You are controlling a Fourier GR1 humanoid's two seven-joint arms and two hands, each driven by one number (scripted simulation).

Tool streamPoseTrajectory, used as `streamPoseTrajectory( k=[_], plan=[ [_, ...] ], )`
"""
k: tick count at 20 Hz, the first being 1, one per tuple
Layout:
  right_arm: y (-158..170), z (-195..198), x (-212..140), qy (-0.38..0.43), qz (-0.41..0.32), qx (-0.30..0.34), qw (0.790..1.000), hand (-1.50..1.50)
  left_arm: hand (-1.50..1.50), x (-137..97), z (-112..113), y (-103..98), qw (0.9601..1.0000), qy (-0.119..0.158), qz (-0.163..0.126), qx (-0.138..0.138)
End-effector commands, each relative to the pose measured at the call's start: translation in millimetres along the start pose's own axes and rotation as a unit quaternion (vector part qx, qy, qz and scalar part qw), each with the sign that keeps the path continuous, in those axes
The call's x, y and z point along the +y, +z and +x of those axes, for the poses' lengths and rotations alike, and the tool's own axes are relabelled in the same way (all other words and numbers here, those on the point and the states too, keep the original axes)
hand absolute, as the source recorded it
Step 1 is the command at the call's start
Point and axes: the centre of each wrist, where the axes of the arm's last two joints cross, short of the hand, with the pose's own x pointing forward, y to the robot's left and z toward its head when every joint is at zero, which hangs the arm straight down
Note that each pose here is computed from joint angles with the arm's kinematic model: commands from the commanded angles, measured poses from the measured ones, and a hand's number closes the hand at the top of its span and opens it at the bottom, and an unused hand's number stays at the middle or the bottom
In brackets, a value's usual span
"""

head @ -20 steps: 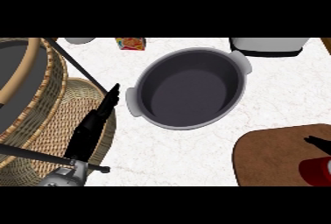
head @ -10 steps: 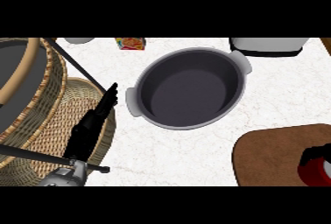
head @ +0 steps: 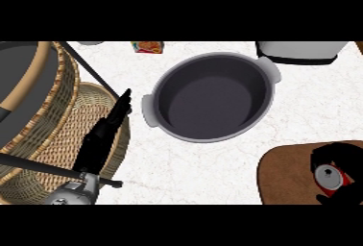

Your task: Pick the can from the cutting board and place it in the pot

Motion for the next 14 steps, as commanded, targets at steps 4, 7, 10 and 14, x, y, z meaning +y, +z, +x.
streamPoseTrajectory(
  k=[4, 7, 10, 14],
  plan=[
    [-30.9, 59.5, -5.5, -0.14, -0.095, 0.058, 0.984, 1.5, 0.0, 17.6, -9.5, -5.9, 0.9986, -0.037, 0.03, 0.024],
    [-39.9, 84.3, -12.3, -0.169, -0.123, 0.099, 0.973, 1.5, 0.0, 10.9, -7.4, -14.6, 0.9986, -0.044, 0.017, 0.023],
    [-46.1, 105.0, -28.1, -0.169, -0.173, 0.149, 0.959, 1.5, 0.0, 2.9, -4.2, -24.3, 0.9986, -0.049, 0.005, 0.018],
    [-44.2, 127.2, -61.1, -0.149, -0.27, 0.213, 0.927, 1.5, 0.0, -5.6, -3.2, -32.0, 0.9986, -0.05, -0.007, 0.02]
  ],
)
